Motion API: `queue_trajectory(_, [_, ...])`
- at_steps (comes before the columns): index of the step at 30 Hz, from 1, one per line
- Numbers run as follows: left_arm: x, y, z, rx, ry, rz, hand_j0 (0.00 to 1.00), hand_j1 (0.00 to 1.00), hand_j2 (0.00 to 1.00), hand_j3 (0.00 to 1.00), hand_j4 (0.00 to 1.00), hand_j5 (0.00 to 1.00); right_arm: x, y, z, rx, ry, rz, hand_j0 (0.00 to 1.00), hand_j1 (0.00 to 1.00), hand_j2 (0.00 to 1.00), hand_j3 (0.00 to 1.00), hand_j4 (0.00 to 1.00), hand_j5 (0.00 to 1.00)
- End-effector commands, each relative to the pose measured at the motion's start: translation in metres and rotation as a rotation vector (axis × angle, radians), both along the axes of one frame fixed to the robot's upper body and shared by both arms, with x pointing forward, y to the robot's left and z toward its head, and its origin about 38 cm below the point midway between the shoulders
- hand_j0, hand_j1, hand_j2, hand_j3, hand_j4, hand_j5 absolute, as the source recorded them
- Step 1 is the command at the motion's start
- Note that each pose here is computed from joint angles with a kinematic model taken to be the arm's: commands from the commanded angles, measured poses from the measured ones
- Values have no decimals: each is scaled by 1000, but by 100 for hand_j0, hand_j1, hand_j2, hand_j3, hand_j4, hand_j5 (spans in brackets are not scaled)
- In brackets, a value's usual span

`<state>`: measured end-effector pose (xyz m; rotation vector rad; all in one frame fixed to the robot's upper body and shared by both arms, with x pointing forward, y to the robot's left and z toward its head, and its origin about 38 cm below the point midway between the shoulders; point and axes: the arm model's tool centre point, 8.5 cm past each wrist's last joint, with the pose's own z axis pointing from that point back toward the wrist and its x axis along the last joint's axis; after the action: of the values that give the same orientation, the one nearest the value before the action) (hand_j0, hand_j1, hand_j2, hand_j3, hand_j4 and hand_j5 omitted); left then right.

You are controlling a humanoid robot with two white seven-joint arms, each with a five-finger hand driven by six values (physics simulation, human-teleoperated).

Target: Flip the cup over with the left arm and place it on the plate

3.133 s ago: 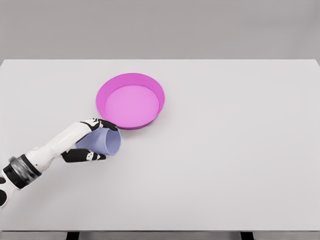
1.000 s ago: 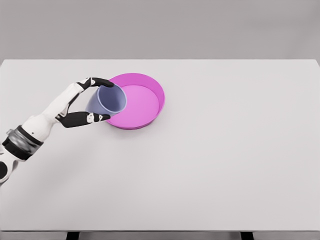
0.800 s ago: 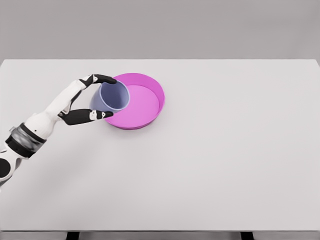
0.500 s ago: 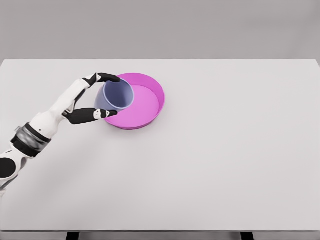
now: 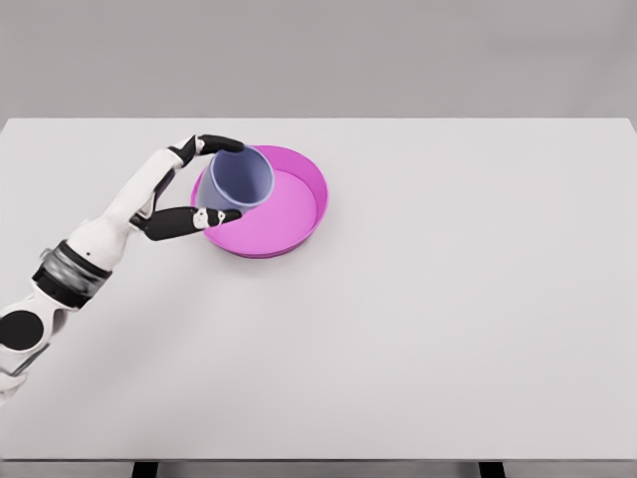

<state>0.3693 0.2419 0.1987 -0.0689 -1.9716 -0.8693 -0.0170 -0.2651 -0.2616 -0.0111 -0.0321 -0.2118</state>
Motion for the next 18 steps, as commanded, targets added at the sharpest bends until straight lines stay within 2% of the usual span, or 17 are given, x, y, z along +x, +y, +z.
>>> queue_trajectory(1, [1,-2,1,-13,-2,2,72,72,72,72,72,72,0,0,0,0,0,-1,100,100,100,100,100,100])
queue_trajectory(18, [9,-14,-9,-94,23,22,72,72,72,72,72,72,0,0,0,0,0,-1,100,100,100,100,100,100])
